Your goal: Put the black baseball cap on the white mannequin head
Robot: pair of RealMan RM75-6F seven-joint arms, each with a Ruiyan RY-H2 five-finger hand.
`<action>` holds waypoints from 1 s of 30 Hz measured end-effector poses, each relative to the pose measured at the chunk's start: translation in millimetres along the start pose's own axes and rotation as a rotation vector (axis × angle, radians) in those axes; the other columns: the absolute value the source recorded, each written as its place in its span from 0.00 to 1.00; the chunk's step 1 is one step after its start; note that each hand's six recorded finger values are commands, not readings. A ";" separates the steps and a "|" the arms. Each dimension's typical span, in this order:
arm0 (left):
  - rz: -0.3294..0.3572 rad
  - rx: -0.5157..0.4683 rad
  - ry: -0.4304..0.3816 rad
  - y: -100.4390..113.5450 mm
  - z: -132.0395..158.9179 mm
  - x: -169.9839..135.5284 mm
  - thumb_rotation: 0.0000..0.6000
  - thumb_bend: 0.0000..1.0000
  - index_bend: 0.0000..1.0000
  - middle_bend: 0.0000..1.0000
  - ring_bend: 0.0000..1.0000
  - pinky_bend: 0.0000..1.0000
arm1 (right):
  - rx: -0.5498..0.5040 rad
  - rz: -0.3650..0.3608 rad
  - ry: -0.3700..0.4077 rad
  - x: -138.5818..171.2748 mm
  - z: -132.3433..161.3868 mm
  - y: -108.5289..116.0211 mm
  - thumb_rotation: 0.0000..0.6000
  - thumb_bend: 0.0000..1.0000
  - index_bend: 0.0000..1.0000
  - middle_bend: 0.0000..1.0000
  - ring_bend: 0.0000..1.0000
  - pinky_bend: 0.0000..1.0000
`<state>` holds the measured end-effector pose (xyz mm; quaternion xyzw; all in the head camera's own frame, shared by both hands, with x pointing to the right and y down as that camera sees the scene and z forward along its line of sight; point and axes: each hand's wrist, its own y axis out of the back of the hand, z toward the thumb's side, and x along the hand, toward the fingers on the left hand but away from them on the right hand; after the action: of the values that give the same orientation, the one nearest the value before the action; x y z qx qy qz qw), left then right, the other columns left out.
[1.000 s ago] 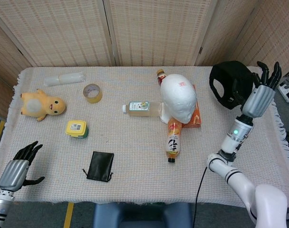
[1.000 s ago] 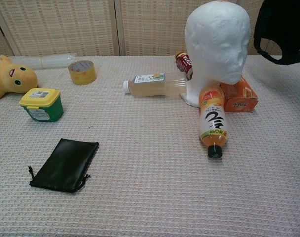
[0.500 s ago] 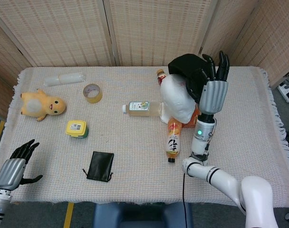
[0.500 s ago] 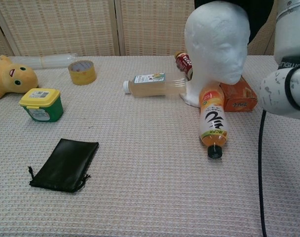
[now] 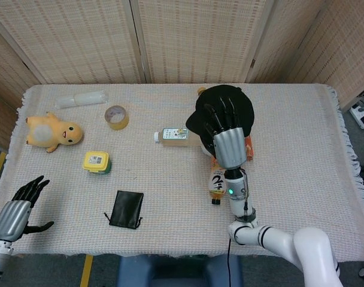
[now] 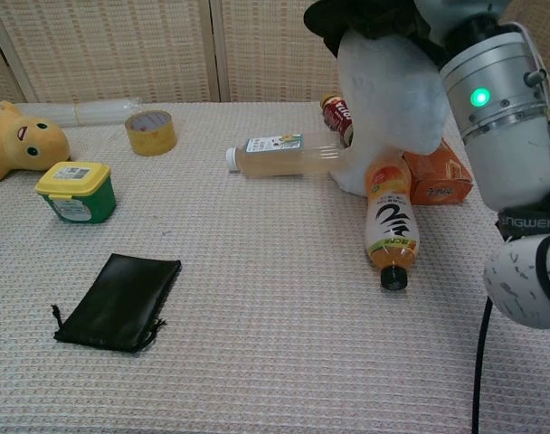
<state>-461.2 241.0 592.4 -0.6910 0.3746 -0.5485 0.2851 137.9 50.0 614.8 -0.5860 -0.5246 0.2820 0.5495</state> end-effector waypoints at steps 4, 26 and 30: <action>0.007 -0.008 -0.004 1.9 0.7 -1.3 1.00 0.16 0.04 0.00 0.00 0.13 | 0.043 0.046 0.023 20.6 -6.7 -10.5 1.00 0.26 0.86 0.22 0.00 0.00; 0.024 0.003 -0.044 5.7 10.4 -11.2 1.00 0.16 0.04 0.00 0.00 0.13 | 0.143 0.194 -0.036 101.8 -83.9 84.4 1.00 0.09 0.00 0.00 0.00 0.00; 0.021 0.013 -0.051 5.0 12.5 -13.9 1.00 0.16 0.04 0.00 0.00 0.13 | 0.167 0.228 -0.099 131.0 -107.5 116.9 1.00 0.09 0.00 0.00 0.00 0.00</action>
<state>-451.7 249.6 577.9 -0.6988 0.3711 -0.5302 0.3048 309.0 151.8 562.7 -0.5795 -0.4558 0.4137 0.5340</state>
